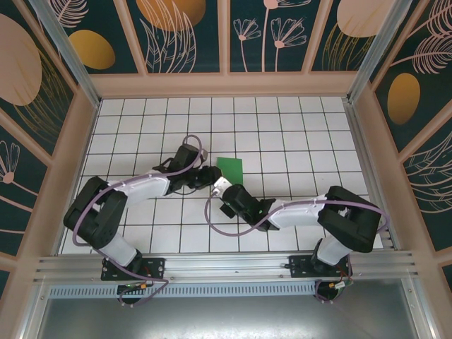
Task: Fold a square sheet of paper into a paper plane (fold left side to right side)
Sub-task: Third fold the triangle at the center of the table.
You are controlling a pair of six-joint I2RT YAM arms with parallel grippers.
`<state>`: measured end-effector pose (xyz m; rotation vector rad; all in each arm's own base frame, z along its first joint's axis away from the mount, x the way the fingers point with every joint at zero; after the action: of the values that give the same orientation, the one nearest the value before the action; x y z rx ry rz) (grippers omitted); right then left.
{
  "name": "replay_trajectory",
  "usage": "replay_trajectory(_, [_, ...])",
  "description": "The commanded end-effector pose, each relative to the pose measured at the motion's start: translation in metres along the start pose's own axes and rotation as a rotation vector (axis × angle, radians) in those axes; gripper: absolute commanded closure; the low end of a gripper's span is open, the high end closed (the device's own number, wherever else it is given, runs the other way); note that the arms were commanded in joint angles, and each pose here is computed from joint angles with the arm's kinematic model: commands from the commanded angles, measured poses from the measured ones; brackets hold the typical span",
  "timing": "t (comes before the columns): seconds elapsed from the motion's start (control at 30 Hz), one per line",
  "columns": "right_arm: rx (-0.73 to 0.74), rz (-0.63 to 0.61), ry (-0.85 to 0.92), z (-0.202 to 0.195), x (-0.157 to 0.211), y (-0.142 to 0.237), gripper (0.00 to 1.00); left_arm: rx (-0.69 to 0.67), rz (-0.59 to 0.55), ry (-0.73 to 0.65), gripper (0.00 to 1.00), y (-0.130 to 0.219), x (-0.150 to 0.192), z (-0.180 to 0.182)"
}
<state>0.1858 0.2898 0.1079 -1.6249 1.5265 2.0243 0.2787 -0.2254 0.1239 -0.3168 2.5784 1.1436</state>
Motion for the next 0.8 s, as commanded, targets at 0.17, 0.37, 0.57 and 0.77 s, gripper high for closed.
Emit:
replay_trajectory(0.17, [-0.106, 0.026, -0.104, -0.007, 0.001, 0.002, 1.0, -0.051, -0.041, -0.109, 0.66, 0.009, -0.036, 0.001])
replay_trajectory(0.37, [-0.14, 0.041, -0.164, -0.014, 0.0, -0.002, 1.0, -0.038, 0.034, -0.246, 0.74, -0.033, -0.064, -0.013])
replay_trajectory(0.57, [-0.165, 0.061, -0.218, -0.019, 0.0, -0.008, 1.0, -0.012, 0.128, -0.312, 0.75, -0.08, -0.073, -0.019])
replay_trajectory(0.77, [-0.189, 0.082, -0.284, -0.025, 0.001, -0.011, 1.0, -0.033, 0.192, -0.304, 0.76, -0.108, -0.063, -0.004])
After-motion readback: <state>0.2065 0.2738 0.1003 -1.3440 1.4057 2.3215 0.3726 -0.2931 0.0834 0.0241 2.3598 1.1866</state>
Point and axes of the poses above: each hand's point on the last joint's axis, 136 mm out from that joint toward the fingers, its own y axis back along the fingers, its own z axis along the line the jaws close on, x = y × z, the point moved 7 cm from there along y, back along the fingers, and after that the axes turned 10 degrees about -y, right-handed, at the moved point
